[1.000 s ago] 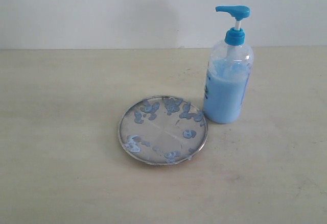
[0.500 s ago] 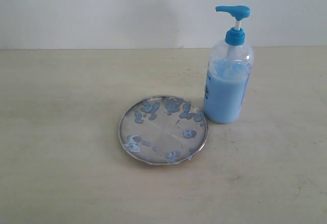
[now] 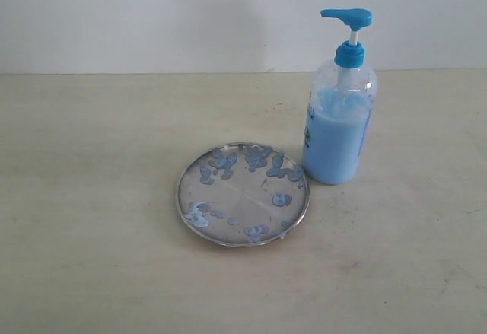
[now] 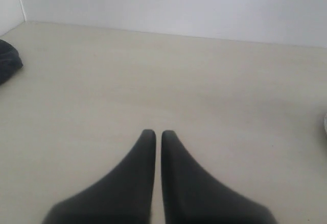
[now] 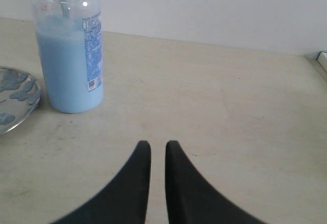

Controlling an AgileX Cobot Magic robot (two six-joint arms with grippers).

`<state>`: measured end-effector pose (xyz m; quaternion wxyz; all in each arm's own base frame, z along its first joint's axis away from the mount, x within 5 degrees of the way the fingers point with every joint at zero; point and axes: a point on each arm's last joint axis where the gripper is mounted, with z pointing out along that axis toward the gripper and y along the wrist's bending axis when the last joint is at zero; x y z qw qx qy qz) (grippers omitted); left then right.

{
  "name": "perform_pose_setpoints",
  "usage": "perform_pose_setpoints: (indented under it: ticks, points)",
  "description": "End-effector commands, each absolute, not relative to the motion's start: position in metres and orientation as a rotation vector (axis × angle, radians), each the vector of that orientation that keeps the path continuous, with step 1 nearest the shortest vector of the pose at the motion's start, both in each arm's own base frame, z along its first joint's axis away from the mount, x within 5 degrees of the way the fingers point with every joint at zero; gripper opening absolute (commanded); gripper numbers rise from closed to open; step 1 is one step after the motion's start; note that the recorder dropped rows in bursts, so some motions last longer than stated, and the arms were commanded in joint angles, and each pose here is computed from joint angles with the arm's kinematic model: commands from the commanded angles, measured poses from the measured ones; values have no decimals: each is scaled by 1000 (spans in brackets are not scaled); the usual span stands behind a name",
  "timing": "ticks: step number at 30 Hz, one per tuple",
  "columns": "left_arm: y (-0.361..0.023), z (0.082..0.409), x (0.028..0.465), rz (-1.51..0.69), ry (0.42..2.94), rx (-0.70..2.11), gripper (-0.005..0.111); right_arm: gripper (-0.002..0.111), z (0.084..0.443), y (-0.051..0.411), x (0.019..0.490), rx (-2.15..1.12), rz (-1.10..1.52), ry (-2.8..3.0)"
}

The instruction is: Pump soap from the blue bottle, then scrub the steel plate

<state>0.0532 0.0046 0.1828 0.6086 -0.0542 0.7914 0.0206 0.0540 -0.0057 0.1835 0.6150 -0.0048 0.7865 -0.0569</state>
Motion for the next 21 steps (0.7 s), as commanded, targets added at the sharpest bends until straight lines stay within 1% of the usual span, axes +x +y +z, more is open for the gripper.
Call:
perform_pose_setpoints:
  ticks: [1,21]
  points:
    - [4,182,53,47,1824,-110,4,1,184,-5,54,19,-92,1803]
    - [4,183,53,48,1817,-109,4,1,184,-4,54,29,-78,1810]
